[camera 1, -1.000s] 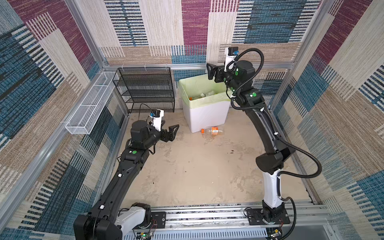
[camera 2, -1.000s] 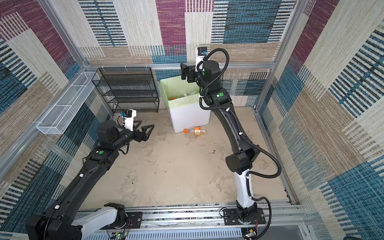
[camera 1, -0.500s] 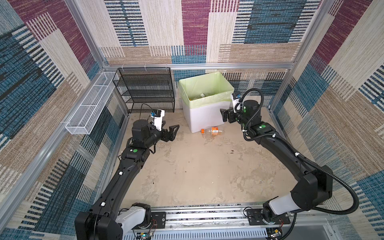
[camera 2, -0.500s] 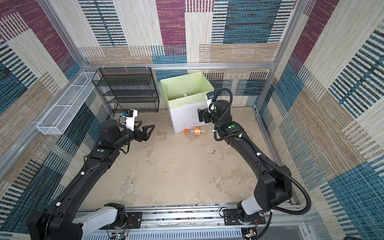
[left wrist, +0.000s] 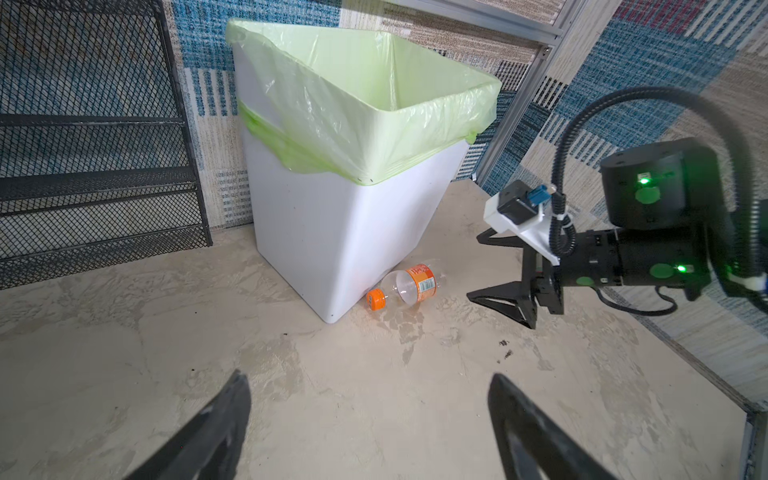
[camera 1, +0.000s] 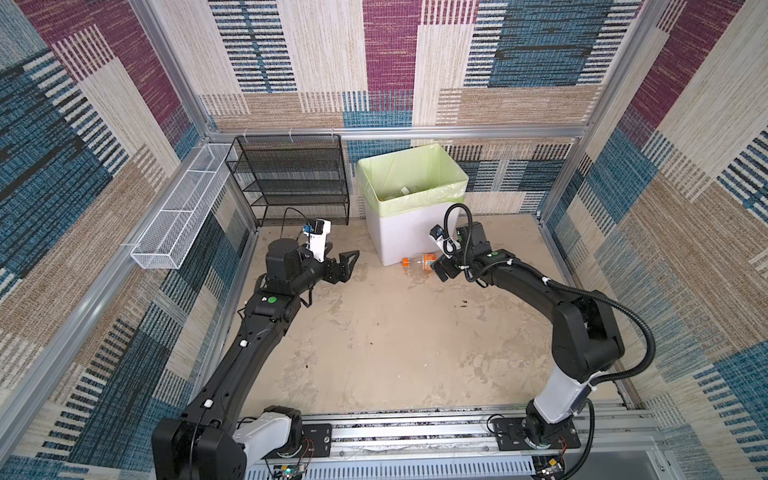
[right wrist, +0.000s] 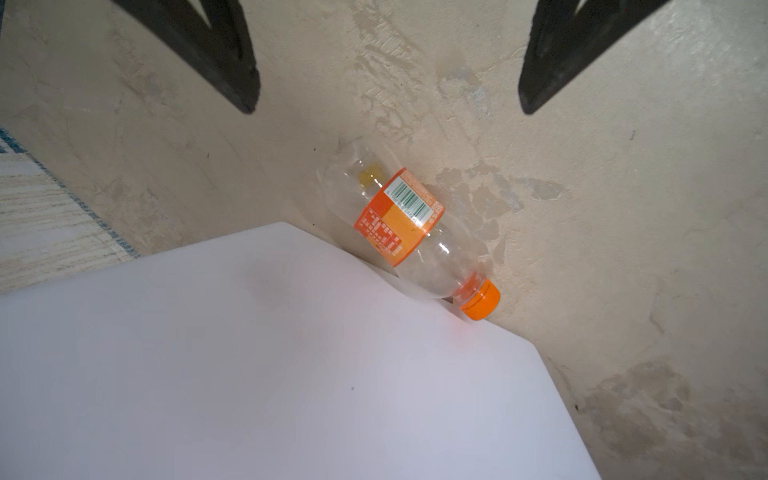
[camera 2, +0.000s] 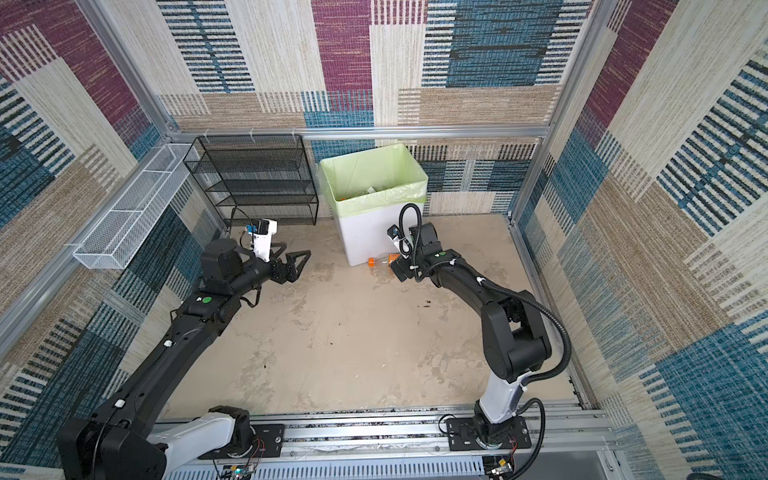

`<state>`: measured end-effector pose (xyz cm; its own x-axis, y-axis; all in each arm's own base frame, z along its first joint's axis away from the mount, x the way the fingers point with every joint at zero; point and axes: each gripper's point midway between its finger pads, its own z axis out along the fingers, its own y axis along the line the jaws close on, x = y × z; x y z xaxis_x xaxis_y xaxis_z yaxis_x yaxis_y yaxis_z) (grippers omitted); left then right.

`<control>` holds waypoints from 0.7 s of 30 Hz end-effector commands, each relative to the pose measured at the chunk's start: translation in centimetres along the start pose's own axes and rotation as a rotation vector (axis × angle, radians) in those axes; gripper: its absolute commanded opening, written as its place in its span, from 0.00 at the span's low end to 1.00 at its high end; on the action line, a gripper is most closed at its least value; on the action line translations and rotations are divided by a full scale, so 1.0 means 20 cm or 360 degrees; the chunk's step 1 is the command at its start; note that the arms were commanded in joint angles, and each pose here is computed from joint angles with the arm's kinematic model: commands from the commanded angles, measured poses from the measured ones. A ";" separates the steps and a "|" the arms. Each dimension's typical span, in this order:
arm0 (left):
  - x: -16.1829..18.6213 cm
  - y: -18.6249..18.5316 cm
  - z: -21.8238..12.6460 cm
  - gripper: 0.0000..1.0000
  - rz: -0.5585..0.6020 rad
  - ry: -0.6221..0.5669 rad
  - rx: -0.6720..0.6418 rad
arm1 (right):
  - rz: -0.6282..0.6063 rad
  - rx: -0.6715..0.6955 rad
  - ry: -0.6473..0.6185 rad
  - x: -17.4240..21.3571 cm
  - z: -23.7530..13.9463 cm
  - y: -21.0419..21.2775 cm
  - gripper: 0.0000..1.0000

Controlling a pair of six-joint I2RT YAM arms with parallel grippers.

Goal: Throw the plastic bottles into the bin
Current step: 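Lower the right gripper to the orange-labelled bottle beside the bin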

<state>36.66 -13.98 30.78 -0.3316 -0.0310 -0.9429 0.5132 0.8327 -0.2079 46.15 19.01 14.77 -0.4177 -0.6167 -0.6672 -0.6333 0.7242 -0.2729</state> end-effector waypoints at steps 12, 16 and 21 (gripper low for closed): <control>-0.02 0.00 -0.02 0.90 0.0072 0.0003 -0.0010 | -0.0323 -0.0188 0.0095 -0.01 0.35 0.05 0.95; -0.02 -0.01 -0.02 0.89 0.0081 0.0002 -0.0011 | -0.0330 -0.0229 0.0049 -0.03 0.41 0.07 0.91; -0.02 0.00 -0.02 0.89 0.0086 0.0009 -0.0016 | -0.0293 -0.0314 0.0065 0.01 0.43 0.13 0.88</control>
<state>36.36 -13.85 30.56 -0.3358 -0.0015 -0.9419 0.5153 0.8368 -0.1850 50.28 22.61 7.83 -0.3251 -0.7582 -0.5652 -0.7966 0.5417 -0.2685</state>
